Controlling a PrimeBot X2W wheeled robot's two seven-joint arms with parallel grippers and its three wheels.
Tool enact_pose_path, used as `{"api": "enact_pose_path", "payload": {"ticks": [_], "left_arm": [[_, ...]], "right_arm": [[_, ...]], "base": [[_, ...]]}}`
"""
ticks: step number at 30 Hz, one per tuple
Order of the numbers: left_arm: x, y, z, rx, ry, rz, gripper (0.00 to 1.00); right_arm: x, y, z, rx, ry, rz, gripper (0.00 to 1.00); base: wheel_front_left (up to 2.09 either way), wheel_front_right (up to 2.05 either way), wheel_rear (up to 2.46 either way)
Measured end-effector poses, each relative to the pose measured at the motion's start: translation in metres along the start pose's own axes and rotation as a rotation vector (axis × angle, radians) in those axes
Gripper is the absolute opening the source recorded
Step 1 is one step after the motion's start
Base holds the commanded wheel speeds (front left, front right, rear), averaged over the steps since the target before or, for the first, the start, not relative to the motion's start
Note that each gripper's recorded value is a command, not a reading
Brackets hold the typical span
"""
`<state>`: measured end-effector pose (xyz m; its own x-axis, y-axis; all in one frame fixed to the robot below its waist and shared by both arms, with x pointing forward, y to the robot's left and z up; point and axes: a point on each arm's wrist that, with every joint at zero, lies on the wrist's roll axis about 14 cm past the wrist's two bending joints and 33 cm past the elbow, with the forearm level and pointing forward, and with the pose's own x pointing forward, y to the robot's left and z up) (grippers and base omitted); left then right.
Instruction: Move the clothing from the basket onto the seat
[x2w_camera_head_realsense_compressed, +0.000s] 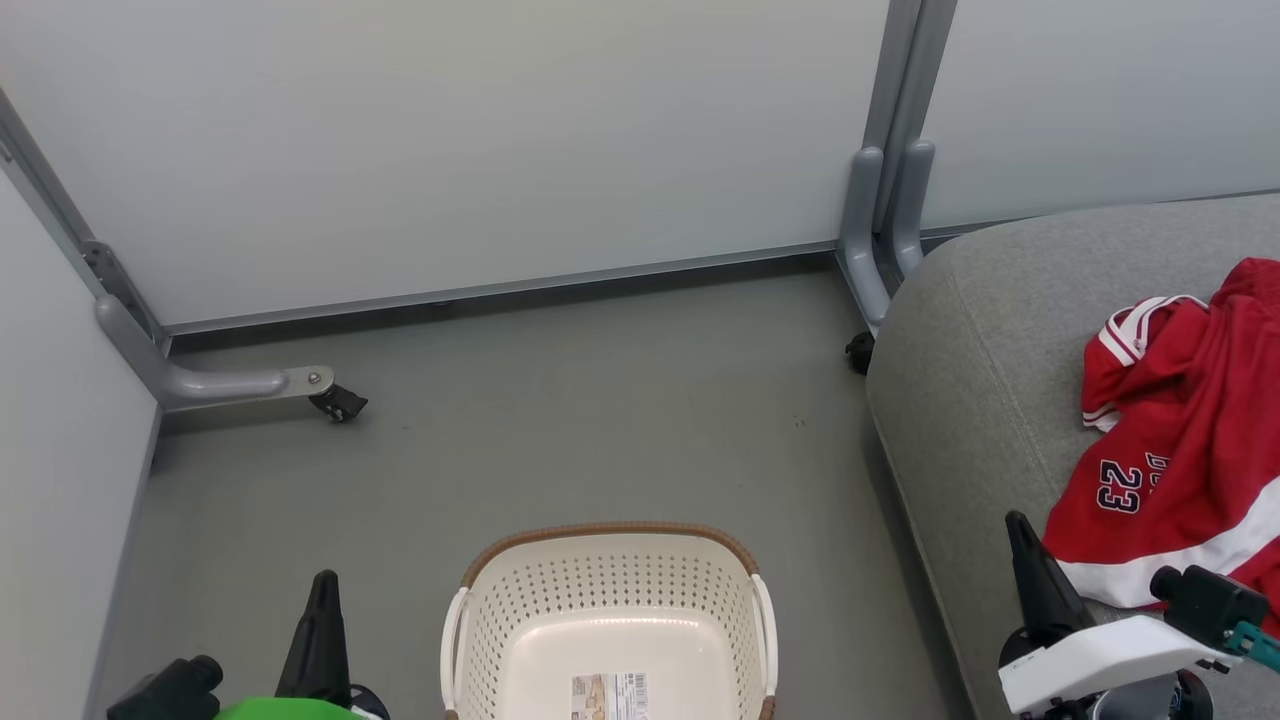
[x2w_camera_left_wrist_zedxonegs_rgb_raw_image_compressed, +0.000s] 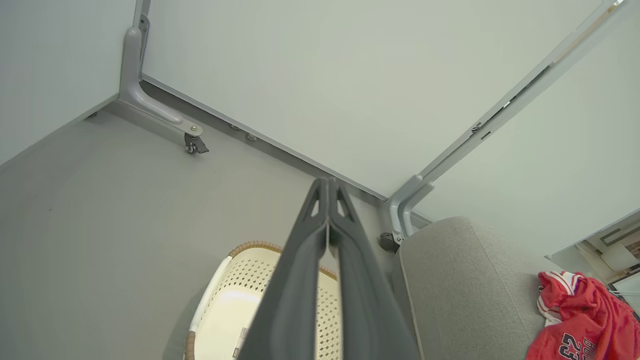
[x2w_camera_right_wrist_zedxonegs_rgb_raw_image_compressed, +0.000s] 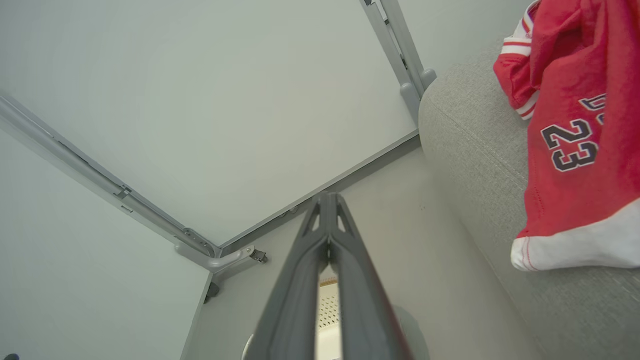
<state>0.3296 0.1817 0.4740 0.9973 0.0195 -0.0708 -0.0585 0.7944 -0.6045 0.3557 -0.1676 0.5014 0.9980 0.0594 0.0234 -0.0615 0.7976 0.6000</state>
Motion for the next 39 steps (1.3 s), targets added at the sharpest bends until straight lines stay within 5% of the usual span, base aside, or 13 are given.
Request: {"api": "enact_pose_path", "payload": {"ticks": [39], "left_arm": [[0.028,0.001,0.017,-0.472,0.002,0.005,0.00]], "right_arm": [[0.015,-0.016,0.011,0.473,-0.008,-0.064,0.00]], "base": [[0.00,0.00,0.00]]}}
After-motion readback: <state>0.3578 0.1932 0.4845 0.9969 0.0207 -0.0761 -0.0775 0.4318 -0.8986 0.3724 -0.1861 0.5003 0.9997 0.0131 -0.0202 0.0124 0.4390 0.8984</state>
